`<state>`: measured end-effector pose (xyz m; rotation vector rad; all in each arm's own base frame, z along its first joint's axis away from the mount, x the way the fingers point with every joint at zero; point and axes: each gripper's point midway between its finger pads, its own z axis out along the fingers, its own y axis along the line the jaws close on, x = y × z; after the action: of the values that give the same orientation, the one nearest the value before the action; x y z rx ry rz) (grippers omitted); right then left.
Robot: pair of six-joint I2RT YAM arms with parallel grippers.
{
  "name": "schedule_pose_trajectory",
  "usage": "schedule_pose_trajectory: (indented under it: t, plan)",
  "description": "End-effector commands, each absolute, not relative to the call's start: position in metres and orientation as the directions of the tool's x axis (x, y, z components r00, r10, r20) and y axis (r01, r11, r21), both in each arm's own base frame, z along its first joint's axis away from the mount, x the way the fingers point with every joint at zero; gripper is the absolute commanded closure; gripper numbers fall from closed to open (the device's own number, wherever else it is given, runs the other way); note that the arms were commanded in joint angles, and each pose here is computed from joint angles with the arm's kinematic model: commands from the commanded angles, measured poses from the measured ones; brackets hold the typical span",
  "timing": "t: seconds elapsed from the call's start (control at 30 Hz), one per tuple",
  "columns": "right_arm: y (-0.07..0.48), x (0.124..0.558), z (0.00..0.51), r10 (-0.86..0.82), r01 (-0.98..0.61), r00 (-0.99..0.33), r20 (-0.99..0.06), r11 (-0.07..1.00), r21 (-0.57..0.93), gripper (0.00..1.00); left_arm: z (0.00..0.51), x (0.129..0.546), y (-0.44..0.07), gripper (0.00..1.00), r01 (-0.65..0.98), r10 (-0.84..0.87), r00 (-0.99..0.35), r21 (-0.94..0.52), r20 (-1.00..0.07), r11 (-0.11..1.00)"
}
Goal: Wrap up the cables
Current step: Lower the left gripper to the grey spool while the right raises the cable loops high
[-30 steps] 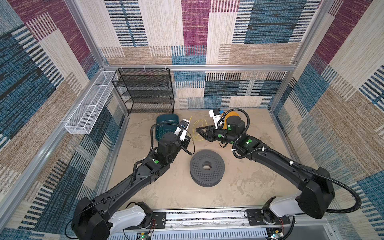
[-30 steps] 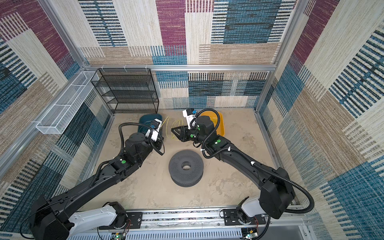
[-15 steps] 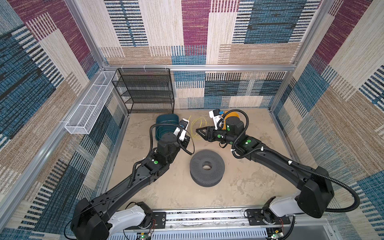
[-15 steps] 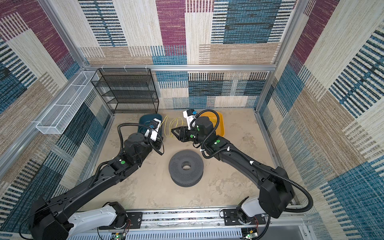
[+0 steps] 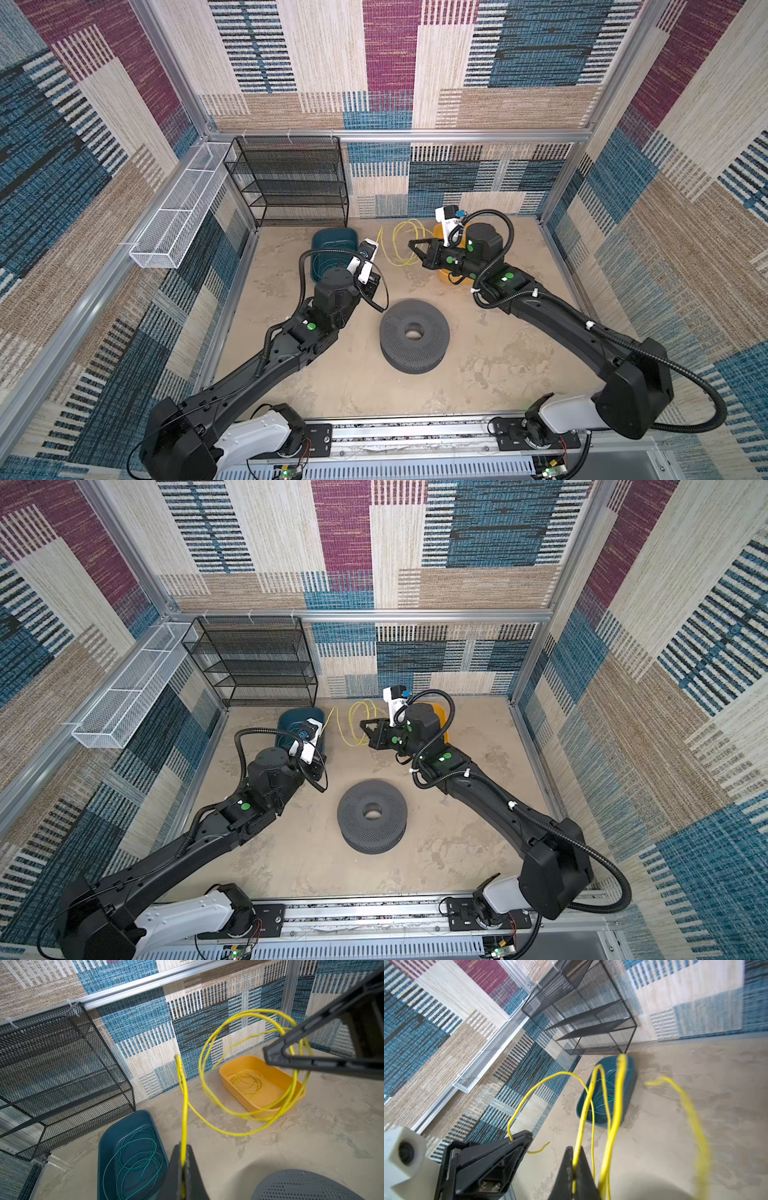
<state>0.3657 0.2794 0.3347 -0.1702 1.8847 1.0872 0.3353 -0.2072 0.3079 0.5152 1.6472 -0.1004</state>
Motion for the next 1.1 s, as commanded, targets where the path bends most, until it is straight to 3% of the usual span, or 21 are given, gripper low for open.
schedule_pose_trajectory:
  t: [0.0,0.2,0.5,0.87,1.07]
  plan:
    - [0.248,0.377,0.367,0.38,-0.509,-0.46,-0.803,0.628,0.589,1.0,0.313,0.333,-0.213,1.0,0.416,0.237,-0.035,0.202,-0.971,0.887]
    - [0.185,0.391,0.409,0.469,-0.47,-0.313,-0.826,0.679,0.564,1.0,0.311,0.32,-0.226,1.0,0.484,0.168,-0.051,0.123,-0.985,0.867]
    - [0.112,0.406,0.449,0.6,-0.402,-0.141,-0.788,0.692,0.599,1.0,0.271,0.279,-0.257,1.0,0.587,0.273,-0.105,0.162,-0.956,0.793]
    - [0.076,0.389,0.511,0.658,-0.434,-0.006,-0.753,0.677,0.594,1.0,0.21,0.267,-0.213,1.0,0.428,0.369,-0.225,0.248,-0.902,0.869]
    - [0.066,0.388,0.517,0.679,-0.451,-0.014,-0.734,0.65,0.611,1.0,0.19,0.261,-0.211,1.0,0.423,0.416,-0.26,0.285,-0.872,0.86]
